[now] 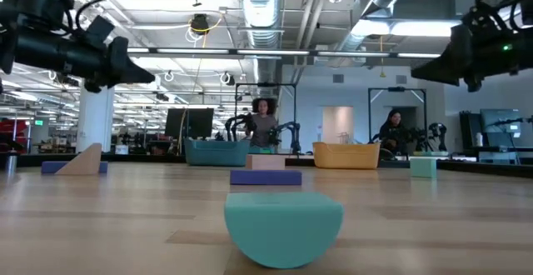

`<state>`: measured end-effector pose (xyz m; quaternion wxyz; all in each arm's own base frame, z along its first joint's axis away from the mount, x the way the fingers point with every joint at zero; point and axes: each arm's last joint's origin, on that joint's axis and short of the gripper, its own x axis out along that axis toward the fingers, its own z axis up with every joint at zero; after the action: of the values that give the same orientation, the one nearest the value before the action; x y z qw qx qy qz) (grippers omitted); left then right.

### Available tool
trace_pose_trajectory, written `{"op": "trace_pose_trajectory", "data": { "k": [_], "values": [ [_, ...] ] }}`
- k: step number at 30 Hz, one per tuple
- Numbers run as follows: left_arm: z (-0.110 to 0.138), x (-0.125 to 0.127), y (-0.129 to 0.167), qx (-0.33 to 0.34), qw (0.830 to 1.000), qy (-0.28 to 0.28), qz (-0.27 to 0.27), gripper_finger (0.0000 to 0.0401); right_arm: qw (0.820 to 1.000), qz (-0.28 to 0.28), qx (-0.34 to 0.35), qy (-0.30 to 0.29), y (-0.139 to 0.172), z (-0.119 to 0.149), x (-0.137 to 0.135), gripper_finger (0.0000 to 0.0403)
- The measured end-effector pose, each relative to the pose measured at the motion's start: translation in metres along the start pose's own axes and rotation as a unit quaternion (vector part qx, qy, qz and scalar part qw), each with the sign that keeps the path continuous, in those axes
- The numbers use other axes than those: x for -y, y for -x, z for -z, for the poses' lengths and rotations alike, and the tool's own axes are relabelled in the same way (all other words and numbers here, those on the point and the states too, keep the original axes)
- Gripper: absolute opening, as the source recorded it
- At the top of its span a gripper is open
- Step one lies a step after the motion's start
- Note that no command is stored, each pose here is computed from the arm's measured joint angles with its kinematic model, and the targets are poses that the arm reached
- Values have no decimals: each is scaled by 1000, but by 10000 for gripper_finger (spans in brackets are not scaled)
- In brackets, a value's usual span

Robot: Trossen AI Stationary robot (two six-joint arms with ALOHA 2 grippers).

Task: Sort & place blocks by color
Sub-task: Put the top right light blue block into the dark blue bin

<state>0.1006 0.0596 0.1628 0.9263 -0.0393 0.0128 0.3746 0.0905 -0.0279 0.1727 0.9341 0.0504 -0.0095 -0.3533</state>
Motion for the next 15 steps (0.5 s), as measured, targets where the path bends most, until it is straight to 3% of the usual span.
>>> {"op": "trace_pose_trajectory", "data": {
  "k": [8,15],
  "values": [
    [6,14,-4,-34,994,49,87,101,997,-50,-55,-35,-6,9,-5,34],
    [4,34,2,-14,993,46,112,92,988,-55,-136,-56,-13,24,-9,62]
  ]
}}
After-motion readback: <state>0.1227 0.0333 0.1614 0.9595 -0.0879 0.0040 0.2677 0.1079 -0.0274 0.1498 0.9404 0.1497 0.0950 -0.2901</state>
